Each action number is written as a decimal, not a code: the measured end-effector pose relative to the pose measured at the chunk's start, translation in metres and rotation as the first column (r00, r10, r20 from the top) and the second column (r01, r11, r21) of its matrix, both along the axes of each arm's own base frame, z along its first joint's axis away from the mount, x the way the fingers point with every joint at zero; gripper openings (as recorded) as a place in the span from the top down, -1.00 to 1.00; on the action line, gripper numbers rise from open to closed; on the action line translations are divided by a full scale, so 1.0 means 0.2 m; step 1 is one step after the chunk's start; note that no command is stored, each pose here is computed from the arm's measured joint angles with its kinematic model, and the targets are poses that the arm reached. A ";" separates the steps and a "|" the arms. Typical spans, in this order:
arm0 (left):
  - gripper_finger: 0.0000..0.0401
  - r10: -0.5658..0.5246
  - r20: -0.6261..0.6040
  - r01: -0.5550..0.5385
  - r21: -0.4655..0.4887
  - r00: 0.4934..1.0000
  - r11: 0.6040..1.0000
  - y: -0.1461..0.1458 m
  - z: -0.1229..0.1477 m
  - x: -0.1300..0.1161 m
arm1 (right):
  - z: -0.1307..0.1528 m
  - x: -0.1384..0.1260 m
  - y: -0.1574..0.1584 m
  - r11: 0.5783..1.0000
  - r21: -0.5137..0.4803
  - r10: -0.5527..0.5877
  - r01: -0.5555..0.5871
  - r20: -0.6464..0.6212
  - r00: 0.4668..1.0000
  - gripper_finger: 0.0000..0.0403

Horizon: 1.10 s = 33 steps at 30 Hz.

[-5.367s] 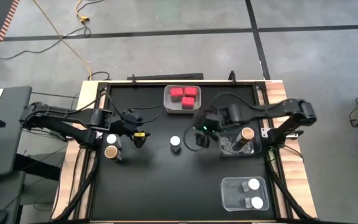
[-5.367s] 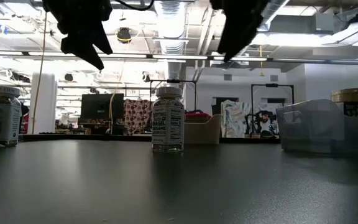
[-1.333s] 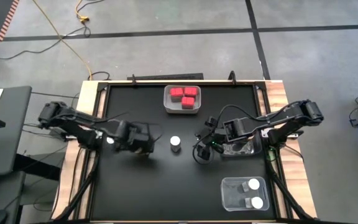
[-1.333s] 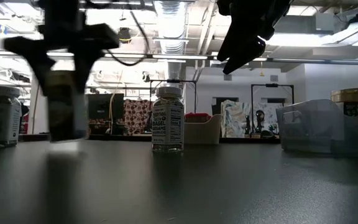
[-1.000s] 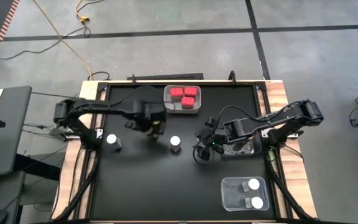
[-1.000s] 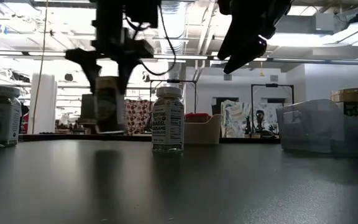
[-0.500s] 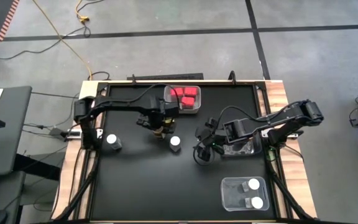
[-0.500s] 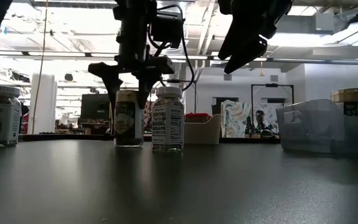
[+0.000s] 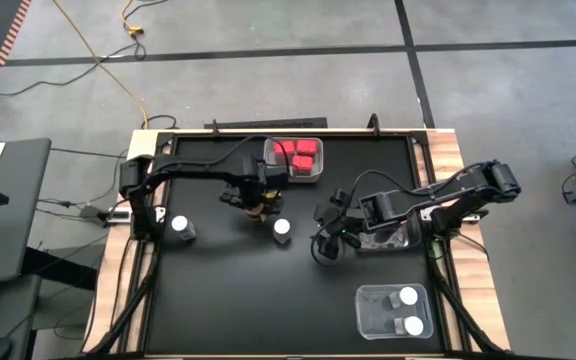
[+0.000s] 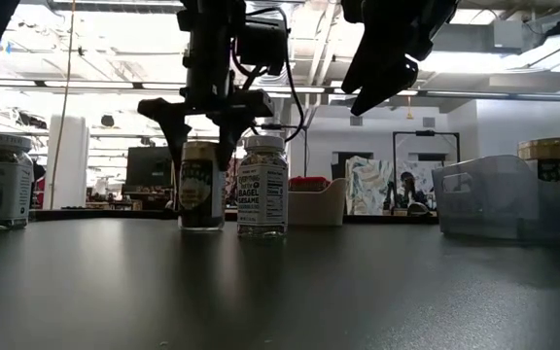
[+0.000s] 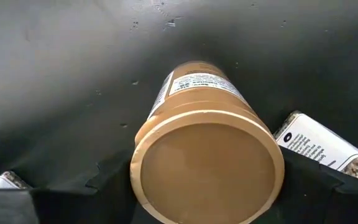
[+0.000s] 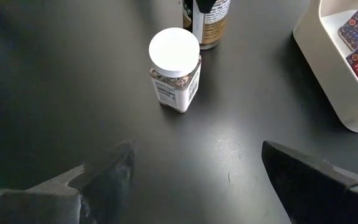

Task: Sort spices by type
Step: Put the golden seasoning bottle into the black bin

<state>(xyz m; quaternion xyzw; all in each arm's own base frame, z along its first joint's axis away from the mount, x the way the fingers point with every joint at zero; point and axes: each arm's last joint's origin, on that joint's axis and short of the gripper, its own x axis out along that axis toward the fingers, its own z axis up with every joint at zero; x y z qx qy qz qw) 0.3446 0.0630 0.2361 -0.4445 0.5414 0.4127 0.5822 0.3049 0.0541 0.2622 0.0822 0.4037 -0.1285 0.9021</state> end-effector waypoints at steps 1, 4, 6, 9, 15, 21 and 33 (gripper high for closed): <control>-0.49 -0.004 -0.002 0.004 0.002 1.000 1.000 0.00 0.00 0.00 | 0.00 0.00 0.00 1.000 0.000 0.000 0.000 0.000 1.000 -0.86; -0.59 -0.012 -0.009 0.013 0.011 1.000 1.000 0.00 -0.01 0.00 | 0.00 0.00 0.00 1.000 -0.001 0.000 0.000 0.000 1.000 -0.86; -0.67 -0.011 -0.010 0.012 0.017 1.000 1.000 0.00 -0.01 0.00 | 0.00 0.00 0.00 1.000 -0.001 0.000 0.000 0.000 1.000 -0.86; -0.75 -0.019 -0.014 0.020 0.018 1.000 1.000 0.00 -0.01 0.00 | 0.00 0.00 0.00 1.000 -0.002 0.001 -0.001 0.000 1.000 -0.86; -0.77 -0.019 -0.071 0.018 -0.011 0.997 1.000 -0.01 0.00 -0.04 | 0.00 0.00 0.00 1.000 -0.007 0.003 -0.003 -0.001 1.000 -0.86; -0.77 -0.050 -0.037 0.050 -0.012 0.998 0.999 -0.03 0.06 -0.06 | 0.00 0.00 -0.01 1.000 -0.011 -0.003 0.003 0.004 1.000 -0.86; -0.77 -0.328 0.126 0.307 0.162 0.936 0.938 -0.09 0.37 -0.23 | 0.07 0.08 -0.10 0.993 0.068 -0.109 0.097 0.203 0.973 -0.86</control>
